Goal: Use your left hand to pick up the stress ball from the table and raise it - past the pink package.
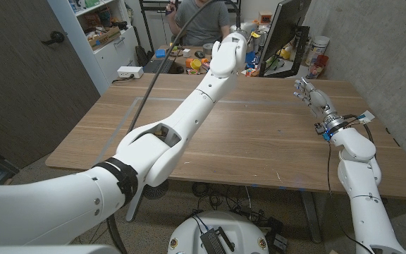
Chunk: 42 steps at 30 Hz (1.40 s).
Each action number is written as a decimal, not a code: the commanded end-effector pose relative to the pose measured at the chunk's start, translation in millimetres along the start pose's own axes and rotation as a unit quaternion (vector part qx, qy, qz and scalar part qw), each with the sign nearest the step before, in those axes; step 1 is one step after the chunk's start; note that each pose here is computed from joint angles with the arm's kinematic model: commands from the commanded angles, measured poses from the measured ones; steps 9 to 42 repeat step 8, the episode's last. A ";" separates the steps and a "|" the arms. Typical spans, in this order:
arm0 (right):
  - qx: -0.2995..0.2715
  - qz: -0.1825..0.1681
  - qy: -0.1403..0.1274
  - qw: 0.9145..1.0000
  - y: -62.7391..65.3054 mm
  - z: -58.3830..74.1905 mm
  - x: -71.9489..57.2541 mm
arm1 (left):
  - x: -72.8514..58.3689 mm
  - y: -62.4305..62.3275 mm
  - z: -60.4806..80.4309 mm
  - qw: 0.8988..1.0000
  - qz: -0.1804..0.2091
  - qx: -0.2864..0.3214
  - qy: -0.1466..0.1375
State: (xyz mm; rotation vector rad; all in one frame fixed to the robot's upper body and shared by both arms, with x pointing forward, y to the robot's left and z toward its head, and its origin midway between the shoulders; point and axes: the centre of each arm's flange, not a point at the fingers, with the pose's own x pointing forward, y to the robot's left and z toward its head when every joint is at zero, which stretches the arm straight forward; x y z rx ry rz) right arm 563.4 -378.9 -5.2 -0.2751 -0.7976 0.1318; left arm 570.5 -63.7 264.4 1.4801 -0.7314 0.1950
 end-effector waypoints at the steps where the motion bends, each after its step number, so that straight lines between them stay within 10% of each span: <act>1: -0.001 0.000 0.000 1.000 -0.6 -1.0 -0.8 | -3.2 8.4 2.3 1.000 0.004 -0.001 0.003; 42: -0.001 0.001 0.001 1.000 0.0 -1.6 -0.6 | -2.9 3.8 -1.2 1.000 0.001 -0.001 0.007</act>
